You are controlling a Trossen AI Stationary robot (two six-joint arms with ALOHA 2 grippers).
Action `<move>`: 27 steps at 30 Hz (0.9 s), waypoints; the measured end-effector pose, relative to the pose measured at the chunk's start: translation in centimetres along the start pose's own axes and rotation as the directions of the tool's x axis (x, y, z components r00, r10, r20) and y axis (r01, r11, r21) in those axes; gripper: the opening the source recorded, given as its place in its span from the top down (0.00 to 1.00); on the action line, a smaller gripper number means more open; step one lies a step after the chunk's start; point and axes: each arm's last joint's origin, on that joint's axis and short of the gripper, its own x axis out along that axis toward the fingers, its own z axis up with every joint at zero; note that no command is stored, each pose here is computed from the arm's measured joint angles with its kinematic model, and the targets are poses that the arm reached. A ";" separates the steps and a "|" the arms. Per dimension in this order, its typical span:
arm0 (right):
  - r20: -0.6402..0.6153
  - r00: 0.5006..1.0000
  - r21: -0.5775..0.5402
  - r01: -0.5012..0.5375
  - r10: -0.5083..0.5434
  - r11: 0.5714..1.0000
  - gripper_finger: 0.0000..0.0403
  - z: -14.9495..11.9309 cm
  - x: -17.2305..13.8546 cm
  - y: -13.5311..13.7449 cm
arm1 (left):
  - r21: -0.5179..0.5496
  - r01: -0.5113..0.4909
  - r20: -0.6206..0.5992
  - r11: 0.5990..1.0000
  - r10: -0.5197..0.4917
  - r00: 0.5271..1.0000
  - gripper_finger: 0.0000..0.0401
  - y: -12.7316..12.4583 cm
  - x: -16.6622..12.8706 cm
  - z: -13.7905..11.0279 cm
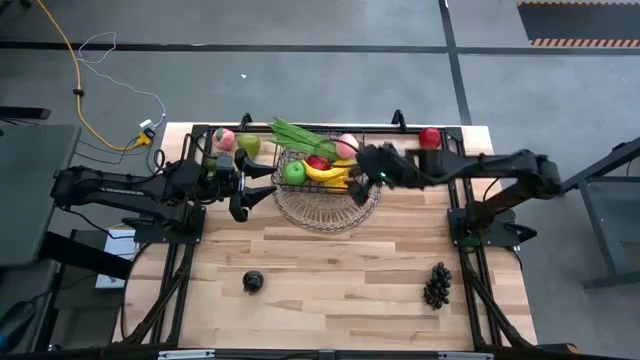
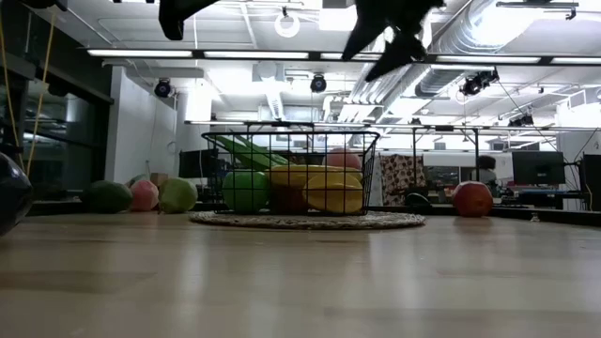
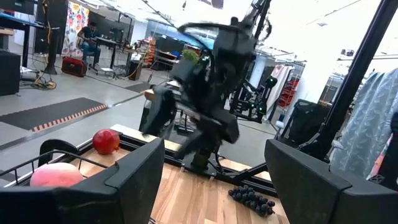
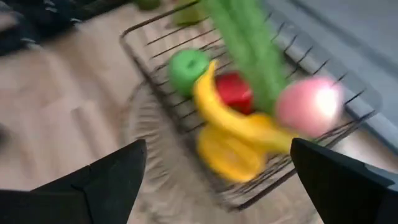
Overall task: Build produce basket
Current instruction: Put the plum into the black wire basket
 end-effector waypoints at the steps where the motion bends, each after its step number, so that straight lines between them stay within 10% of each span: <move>1: 0.016 0.999 0.034 -0.048 0.047 0.998 0.04 -1.0 -0.1 -0.1 | 0.000 0.000 0.000 1.000 0.000 1.000 0.34 0.0 0.0 0.0; 6: 0.215 0.949 0.198 -0.273 0.230 0.941 0.04 -3.6 -2.3 -0.9 | 0.000 0.000 0.000 1.000 0.000 1.000 0.34 0.0 0.0 0.0; 14: 0.343 0.916 0.297 -0.316 0.208 0.901 0.04 -5.8 -4.9 -3.0 | 0.000 0.000 0.000 1.000 0.000 1.000 0.34 0.0 0.0 0.0; 27: 0.386 0.843 -0.131 -0.353 0.376 0.926 0.04 -5.2 -5.5 -2.3 | 0.001 -0.001 -0.001 1.000 0.001 1.000 0.34 0.0 0.0 0.0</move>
